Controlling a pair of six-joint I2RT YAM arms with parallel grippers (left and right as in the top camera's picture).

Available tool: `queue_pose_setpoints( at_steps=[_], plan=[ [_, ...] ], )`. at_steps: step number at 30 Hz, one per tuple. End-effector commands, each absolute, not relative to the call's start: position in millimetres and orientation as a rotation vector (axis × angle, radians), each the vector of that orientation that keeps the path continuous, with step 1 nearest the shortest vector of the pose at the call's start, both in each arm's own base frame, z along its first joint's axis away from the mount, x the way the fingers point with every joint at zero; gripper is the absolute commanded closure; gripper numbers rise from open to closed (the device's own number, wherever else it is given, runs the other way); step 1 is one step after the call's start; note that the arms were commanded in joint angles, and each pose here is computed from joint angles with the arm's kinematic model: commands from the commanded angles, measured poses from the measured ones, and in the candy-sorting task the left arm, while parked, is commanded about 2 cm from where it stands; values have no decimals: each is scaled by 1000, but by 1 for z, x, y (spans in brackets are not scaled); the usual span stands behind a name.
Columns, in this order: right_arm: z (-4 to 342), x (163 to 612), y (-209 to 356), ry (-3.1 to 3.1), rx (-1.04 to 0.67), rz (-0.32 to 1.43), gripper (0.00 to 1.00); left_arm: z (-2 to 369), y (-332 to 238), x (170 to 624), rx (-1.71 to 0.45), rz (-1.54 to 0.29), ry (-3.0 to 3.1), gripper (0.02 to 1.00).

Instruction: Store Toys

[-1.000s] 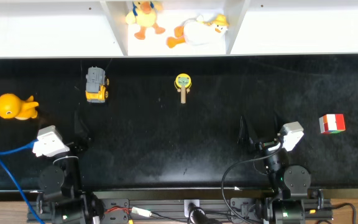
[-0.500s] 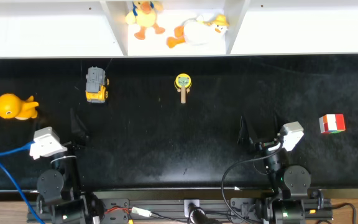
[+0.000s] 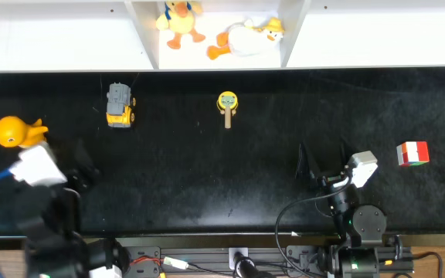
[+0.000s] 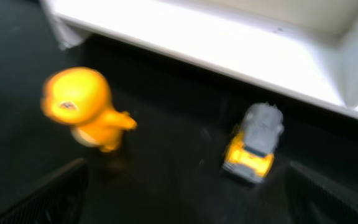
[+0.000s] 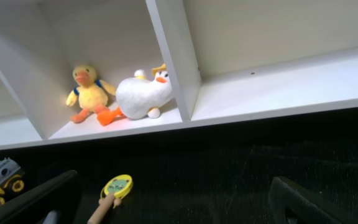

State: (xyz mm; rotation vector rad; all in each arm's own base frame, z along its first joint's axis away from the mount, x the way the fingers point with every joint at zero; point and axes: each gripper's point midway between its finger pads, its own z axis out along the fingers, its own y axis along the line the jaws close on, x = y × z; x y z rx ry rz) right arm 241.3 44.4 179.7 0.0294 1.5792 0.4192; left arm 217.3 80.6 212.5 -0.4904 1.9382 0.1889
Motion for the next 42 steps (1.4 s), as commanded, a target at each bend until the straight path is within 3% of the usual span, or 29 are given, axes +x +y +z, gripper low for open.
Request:
queue_pose_setpoints(
  at_steps=[1, 7, 14, 22, 28, 33, 36, 38, 42],
  plan=[
    [176, 241, 46, 1579, 32, 428, 5, 253, 120, 213, -615, 453, 2045, 20],
    [176, 241, 46, 1579, 32, 428, 7, 285, 164, 223, -724, 635, 2196, 25],
    [176, 241, 46, 1579, 32, 428, 5, 289, 218, 234, -665, 537, 2271, 23],
    [176, 241, 46, 1579, 32, 428, 5, 287, 224, 245, -257, 415, 2295, 23],
    [176, 241, 46, 1579, 33, 428, 7, 248, 240, 244, -249, 355, 2392, 23],
    [177, 241, 46, 1579, 33, 428, 3, 211, 231, 259, -152, 158, 2456, 20],
    [176, 241, 46, 1579, 32, 428, 5, 189, 230, 263, -139, 71, 2502, 137],
    [176, 241, 46, 1579, 32, 428, 5, 176, 231, 263, -149, 32, 2531, 20],
    [176, 241, 46, 1579, 32, 428, 5, 163, 232, 264, -134, 3, 2558, 20]
  ],
)
